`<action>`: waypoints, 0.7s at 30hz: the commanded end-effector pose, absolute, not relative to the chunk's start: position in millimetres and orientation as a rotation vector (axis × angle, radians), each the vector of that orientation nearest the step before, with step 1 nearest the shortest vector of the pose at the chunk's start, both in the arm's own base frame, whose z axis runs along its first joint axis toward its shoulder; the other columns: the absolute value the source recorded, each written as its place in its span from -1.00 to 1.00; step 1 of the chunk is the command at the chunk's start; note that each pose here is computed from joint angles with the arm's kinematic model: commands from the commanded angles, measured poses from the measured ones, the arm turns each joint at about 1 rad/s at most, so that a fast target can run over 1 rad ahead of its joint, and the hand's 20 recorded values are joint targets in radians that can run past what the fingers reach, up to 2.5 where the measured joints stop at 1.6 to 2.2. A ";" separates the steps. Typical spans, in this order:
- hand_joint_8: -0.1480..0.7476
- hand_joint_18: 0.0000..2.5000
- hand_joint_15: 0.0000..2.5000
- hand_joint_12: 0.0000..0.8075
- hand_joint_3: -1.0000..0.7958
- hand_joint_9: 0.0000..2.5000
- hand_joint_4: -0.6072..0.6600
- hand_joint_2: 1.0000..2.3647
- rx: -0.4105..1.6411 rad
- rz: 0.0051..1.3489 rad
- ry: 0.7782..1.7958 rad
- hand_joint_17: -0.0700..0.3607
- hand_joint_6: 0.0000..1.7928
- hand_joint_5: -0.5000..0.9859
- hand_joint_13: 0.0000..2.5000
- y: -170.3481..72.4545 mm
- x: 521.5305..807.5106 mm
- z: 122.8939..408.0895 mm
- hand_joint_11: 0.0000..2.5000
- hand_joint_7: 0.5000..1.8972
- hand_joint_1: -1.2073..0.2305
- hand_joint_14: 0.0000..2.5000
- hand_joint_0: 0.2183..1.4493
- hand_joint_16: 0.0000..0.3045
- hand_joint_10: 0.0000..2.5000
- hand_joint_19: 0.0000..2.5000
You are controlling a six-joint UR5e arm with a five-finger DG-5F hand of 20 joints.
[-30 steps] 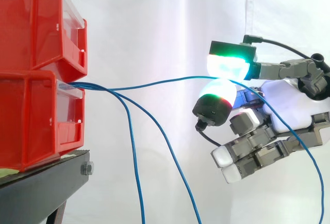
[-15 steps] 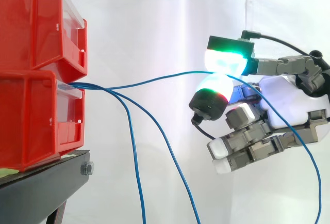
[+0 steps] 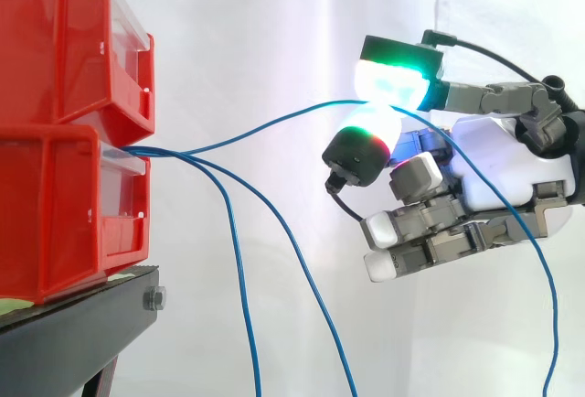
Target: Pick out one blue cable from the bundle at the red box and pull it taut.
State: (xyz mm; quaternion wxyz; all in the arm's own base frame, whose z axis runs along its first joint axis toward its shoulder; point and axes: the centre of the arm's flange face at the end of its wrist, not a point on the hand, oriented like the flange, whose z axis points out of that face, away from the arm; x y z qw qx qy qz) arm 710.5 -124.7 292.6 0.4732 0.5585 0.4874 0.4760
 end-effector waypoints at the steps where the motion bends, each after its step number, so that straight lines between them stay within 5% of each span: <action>1: -0.10 -0.55 -0.61 -0.39 0.03 -0.07 -0.37 -0.96 1.367 1.165 1.193 -0.34 0.03 -0.58 -0.30 -124.8 710.5 292.4 -0.40 0.21 -0.28 -0.98 -0.28 -0.79 -0.98 -0.51; 21: -0.14 -0.47 -0.58 -0.47 0.04 -0.06 -0.36 -0.96 1.367 1.165 1.193 -0.33 0.03 -0.59 -0.25 -124.7 710.6 292.9 -0.39 0.24 -0.26 -0.98 -0.31 -0.79 -0.98 -0.48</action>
